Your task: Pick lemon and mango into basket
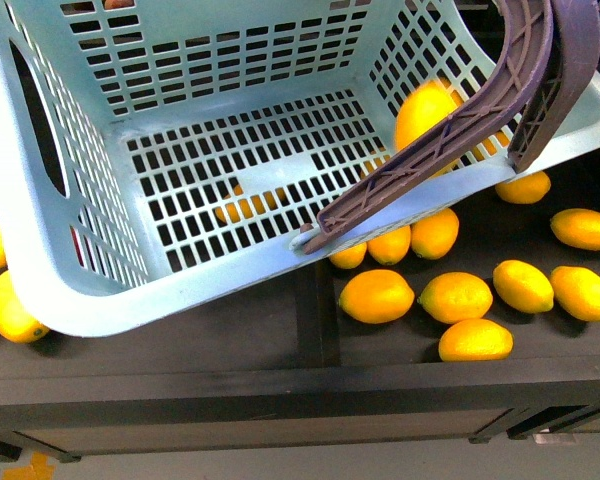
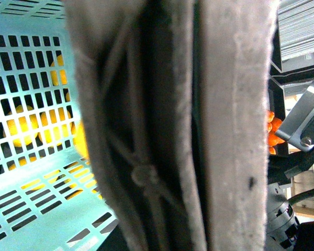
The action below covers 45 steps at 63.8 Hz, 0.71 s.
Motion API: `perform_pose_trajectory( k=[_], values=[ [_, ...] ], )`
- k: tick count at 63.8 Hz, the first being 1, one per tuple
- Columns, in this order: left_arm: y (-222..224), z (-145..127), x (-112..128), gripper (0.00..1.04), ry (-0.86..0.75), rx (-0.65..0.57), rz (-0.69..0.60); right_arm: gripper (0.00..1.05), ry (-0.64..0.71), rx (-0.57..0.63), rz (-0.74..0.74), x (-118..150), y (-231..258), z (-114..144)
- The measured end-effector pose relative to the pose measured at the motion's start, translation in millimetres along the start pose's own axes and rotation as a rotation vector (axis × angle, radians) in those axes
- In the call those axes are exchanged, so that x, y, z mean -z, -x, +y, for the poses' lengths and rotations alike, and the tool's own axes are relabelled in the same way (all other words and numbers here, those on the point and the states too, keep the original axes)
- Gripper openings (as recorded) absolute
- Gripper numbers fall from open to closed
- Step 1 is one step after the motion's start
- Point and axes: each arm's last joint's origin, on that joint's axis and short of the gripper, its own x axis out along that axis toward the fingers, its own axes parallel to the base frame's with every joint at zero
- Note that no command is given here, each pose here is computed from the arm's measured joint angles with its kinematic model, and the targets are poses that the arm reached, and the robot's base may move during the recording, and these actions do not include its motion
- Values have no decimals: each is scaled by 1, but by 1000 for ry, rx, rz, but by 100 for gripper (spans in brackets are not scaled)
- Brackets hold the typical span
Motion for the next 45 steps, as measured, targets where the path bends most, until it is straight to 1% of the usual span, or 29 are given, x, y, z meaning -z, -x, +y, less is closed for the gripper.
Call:
perform_pose_trajectory(
  k=[2,10,14,19,25,27,32,45],
  values=[
    [0,0,0,15,0,0,0,97,-10,16,-1,0,-1,-2],
    [0,2,1,15,-1,-5,3,96,-35,88,-29,-4,0,-11],
    [0,2,1,15,1,-6,2,96,-46,154,-58,-8,3,-19],
    [0,2,1,15,-1,-6,2,96,-60,220,-98,-11,14,-28],
    [0,2,1,15,-1,-8,0,95,-70,263,-131,-15,27,-34],
    [0,2,1,15,-1,-8,0,91,-59,299,-178,-18,33,-36],
    [0,2,1,15,-4,-6,2,79,-37,316,-249,-15,50,-37],
    [0,2,2,15,0,-3,8,46,-16,318,-240,17,97,-36]
  ],
)
